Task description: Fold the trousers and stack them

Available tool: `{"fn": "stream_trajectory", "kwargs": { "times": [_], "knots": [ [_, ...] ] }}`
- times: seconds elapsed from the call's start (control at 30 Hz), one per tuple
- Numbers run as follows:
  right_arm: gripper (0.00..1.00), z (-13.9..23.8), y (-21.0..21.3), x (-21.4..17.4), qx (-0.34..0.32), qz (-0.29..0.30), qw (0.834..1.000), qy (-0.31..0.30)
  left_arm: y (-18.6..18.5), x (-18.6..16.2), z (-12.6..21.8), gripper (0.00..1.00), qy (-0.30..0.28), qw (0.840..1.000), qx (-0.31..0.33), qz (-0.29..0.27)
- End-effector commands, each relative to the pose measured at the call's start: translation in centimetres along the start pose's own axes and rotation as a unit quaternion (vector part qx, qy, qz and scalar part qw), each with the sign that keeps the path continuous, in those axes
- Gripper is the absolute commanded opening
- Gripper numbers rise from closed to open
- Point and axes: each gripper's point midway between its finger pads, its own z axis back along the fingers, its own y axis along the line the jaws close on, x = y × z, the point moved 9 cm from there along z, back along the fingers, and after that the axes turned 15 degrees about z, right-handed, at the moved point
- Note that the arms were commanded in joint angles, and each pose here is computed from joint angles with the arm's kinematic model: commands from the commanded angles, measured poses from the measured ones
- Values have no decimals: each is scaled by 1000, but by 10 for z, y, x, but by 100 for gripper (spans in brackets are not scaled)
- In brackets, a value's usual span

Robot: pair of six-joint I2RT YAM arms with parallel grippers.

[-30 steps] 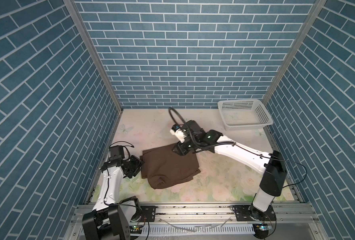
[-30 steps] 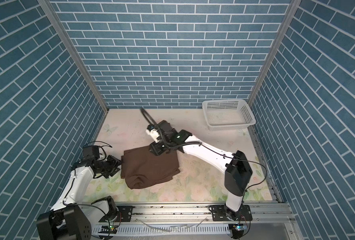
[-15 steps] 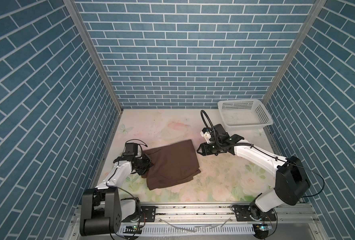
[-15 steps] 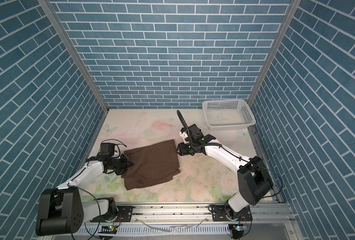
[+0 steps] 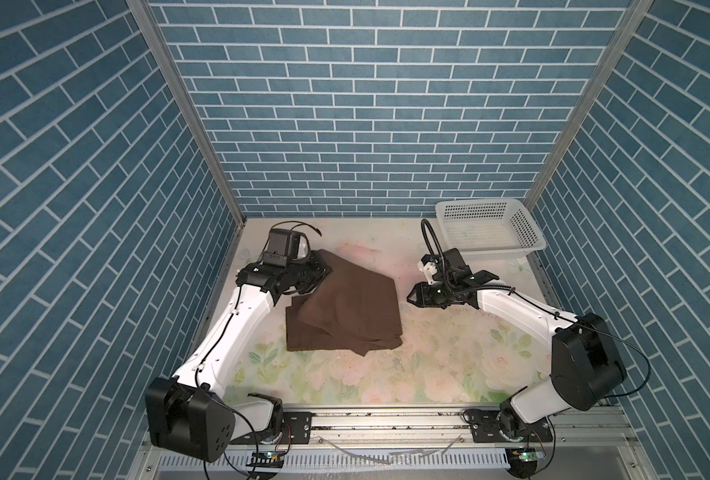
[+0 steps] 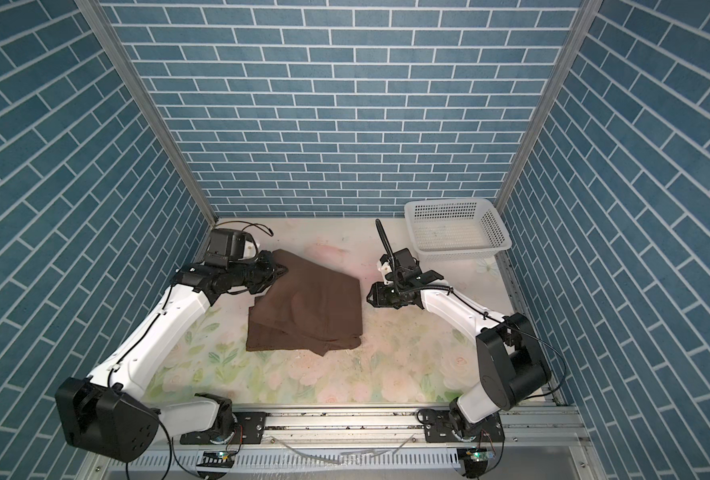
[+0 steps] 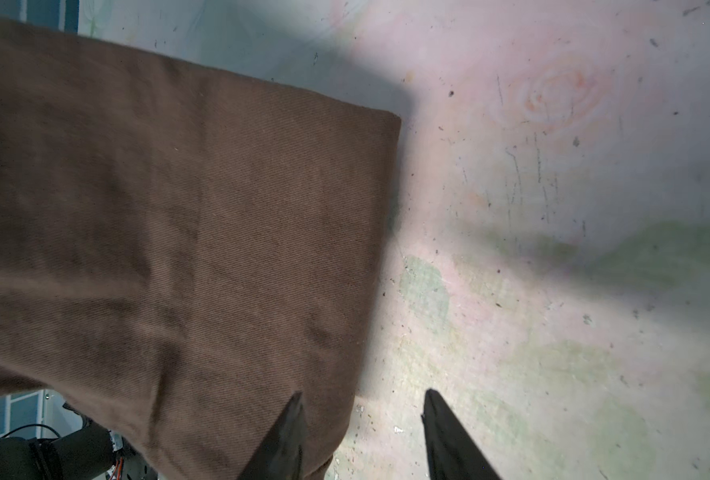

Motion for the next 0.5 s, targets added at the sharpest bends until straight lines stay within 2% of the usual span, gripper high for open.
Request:
{"fn": "stream_trajectory", "kwargs": {
  "times": [0.0, 0.13, 0.3, 0.37, 0.47],
  "knots": [
    [46, 2, -3, -4, 11, -12, 1000, -5, 2, 1, -1, 0, -7, 1000, 22, 20],
    [46, 2, -7, -3, 10, -16, 1000, -7, 18, 9, 4, 0, -22, 998, 43, 39],
    [46, 4, -5, 3, 24, -10, 1000, -16, 17, 16, 6, 0, -26, 997, 18, 66],
    [49, 12, 8, 9, 33, 20, 998, -42, 11, 17, 5, 0, -21, 997, 11, 69],
    [56, 36, 43, 26, -1, 105, 991, -85, 4, 17, 3, 0, -20, 997, 3, 70]
  ]
}}
